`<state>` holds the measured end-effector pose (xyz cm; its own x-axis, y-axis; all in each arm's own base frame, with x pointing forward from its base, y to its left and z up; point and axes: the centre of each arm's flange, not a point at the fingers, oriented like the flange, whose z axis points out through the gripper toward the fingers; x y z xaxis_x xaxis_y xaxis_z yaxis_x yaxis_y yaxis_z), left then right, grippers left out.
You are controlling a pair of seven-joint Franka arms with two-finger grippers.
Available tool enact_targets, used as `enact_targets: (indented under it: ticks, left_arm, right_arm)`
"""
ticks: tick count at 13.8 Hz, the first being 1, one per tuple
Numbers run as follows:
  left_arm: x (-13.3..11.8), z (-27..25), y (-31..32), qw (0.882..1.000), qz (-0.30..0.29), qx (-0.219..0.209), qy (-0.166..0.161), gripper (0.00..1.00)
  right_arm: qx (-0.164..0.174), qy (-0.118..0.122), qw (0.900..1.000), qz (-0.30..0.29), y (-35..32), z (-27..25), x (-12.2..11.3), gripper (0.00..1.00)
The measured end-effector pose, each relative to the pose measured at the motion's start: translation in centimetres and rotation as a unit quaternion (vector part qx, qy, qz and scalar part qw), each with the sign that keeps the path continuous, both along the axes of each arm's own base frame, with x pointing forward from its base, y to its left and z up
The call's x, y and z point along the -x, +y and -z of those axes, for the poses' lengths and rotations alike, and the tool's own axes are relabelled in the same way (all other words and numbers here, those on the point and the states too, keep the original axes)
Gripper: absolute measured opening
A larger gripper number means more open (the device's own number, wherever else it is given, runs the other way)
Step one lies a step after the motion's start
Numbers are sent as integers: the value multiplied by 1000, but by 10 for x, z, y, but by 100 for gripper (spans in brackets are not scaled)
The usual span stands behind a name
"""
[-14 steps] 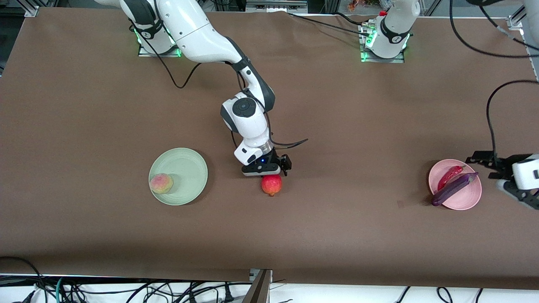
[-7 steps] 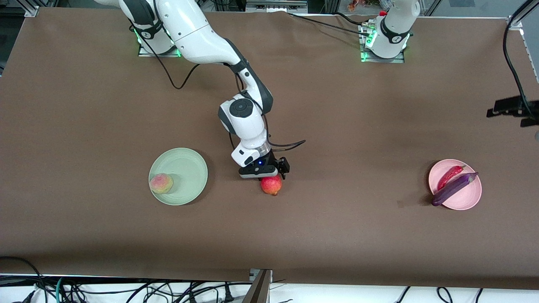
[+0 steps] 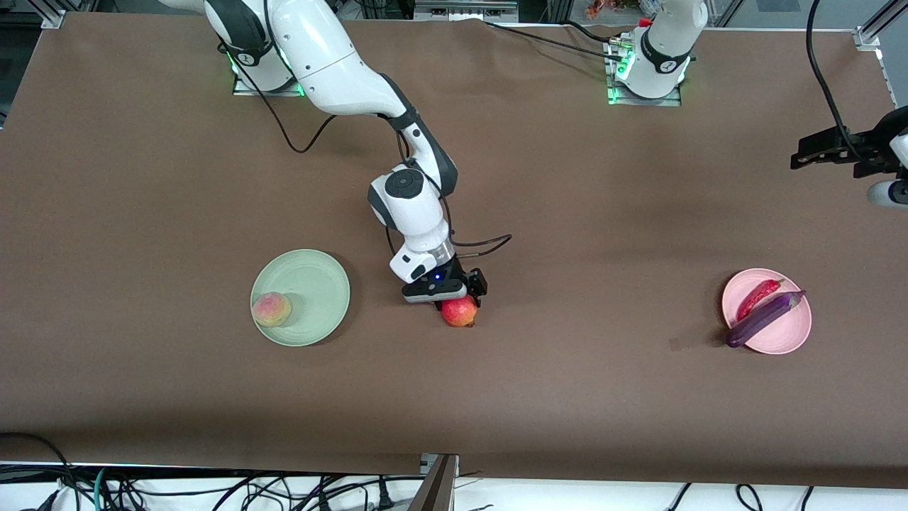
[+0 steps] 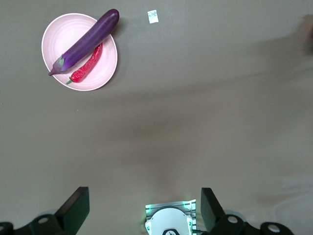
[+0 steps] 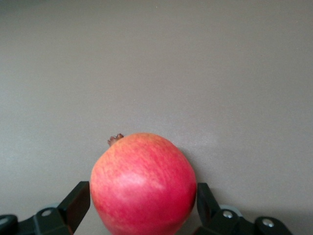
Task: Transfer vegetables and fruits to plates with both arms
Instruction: 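Raise the left arm to rest while the right gripper grasps the pomegranate, then carry the pomegranate to the green plate with the right gripper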
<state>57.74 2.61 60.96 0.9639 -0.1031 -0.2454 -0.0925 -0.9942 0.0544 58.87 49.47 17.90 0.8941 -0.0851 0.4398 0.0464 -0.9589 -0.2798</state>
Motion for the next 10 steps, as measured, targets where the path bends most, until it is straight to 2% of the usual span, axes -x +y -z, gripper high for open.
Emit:
enact_targets:
  ticks: [2, 5, 8, 9, 10]
  left_arm:
    - [-2, 7, -1, 1000, 1, 0, 2, 100]
    - [-3, 23, -8, 1000, 6, -2, -2, 100]
    - [9, 34, -26, 1000, 6, -20, -12, 100]
    - [13, 33, -28, 1000, -3, -23, -17, 100]
    - [18, 32, -28, 999, -15, -23, -21, 100]
  right_arm:
    - [-1, -2, 1000, -1, 0, 0, 0, 86]
    - [0, -3, 1000, 0, -1, -1, -1, 86]
    - [0, -5, 1000, 3, -3, -4, -5, 86]
    - [5, 3, 1000, 4, -3, -7, -7, 86]
    - [16, 20, 1000, 7, -3, -15, -8, 86]
